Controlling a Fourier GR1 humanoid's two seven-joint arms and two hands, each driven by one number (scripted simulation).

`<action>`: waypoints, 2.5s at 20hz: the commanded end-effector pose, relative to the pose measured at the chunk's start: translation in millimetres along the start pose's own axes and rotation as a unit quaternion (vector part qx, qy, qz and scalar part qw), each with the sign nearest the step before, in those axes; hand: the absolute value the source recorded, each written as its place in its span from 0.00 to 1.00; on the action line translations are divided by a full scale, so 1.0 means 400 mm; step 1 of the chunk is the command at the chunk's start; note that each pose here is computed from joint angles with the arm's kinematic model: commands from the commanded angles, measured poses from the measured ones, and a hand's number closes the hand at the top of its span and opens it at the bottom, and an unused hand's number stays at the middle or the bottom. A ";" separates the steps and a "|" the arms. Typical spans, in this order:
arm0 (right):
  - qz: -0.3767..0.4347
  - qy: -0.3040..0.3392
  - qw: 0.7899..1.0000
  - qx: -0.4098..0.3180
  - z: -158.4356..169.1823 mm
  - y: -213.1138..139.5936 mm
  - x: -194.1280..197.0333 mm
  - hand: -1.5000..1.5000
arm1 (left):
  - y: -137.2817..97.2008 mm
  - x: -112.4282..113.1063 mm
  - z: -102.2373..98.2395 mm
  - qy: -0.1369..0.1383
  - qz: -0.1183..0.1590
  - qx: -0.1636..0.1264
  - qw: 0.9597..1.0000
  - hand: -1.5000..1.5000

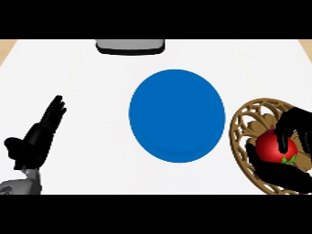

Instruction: Pick the tomato from the placemat and place it in the plate

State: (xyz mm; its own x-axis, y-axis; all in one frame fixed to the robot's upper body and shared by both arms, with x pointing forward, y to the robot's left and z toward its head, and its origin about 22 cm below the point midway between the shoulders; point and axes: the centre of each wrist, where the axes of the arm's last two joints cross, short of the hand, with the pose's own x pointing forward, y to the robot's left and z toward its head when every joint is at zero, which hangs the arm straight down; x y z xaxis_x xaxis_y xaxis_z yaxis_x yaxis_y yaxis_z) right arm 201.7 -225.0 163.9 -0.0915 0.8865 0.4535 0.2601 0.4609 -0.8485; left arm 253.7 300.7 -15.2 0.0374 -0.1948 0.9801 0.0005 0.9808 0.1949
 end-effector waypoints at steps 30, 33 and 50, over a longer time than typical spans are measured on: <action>-0.242 0.126 0.960 -0.062 -0.268 0.434 0.165 0.00 | -0.029 -0.013 -0.001 0.012 0.006 -0.010 1.000 0.50; -0.302 0.132 0.939 -0.101 -0.260 0.379 0.127 0.00 | 0.029 -0.008 0.026 0.007 0.004 0.007 1.000 0.50; -0.389 0.071 0.915 -0.079 -0.026 0.235 -0.377 0.00 | -0.019 0.016 0.003 0.007 0.003 0.006 1.000 0.50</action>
State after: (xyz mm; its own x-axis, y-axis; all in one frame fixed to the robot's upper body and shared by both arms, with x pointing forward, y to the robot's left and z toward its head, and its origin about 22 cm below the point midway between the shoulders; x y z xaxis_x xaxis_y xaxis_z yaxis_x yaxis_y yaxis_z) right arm 268.5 -287.4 36.5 -0.1467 0.2702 0.9516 0.3351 0.9187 -0.2093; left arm 250.2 303.8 -17.6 0.0456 -0.1928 0.9802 -0.0135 0.9810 0.1936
